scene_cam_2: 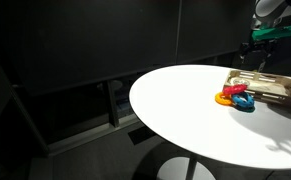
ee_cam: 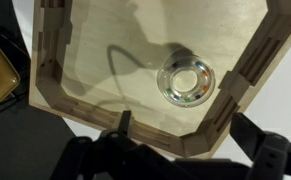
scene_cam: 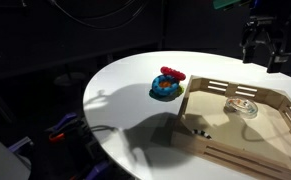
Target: Take the clear ring off of the tray
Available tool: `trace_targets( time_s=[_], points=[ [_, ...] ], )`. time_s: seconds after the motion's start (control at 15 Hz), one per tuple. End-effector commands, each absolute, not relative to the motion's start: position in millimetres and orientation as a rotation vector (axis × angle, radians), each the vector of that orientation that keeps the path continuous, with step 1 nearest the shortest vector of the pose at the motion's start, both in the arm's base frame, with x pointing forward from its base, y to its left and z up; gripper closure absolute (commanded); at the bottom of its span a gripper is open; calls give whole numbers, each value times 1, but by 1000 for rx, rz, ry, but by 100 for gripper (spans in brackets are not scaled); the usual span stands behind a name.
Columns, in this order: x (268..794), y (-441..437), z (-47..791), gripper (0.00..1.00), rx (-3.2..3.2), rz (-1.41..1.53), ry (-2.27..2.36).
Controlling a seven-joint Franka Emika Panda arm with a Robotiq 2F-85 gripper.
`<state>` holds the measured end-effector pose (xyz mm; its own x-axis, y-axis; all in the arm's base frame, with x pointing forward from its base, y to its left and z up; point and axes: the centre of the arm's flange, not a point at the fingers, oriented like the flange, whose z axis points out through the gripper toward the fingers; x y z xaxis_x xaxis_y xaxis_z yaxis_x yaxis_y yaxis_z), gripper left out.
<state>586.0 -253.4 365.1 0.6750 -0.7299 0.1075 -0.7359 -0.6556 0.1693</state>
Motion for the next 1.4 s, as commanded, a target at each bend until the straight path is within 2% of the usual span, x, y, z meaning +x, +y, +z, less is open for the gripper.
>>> trace_targets(
  time_s=[0.0, 1.33],
  points=[
    [588, -265, 364, 0, 2703, -50, -1164],
    [596, -298, 280, 0, 2673, -43, -1265]
  ],
)
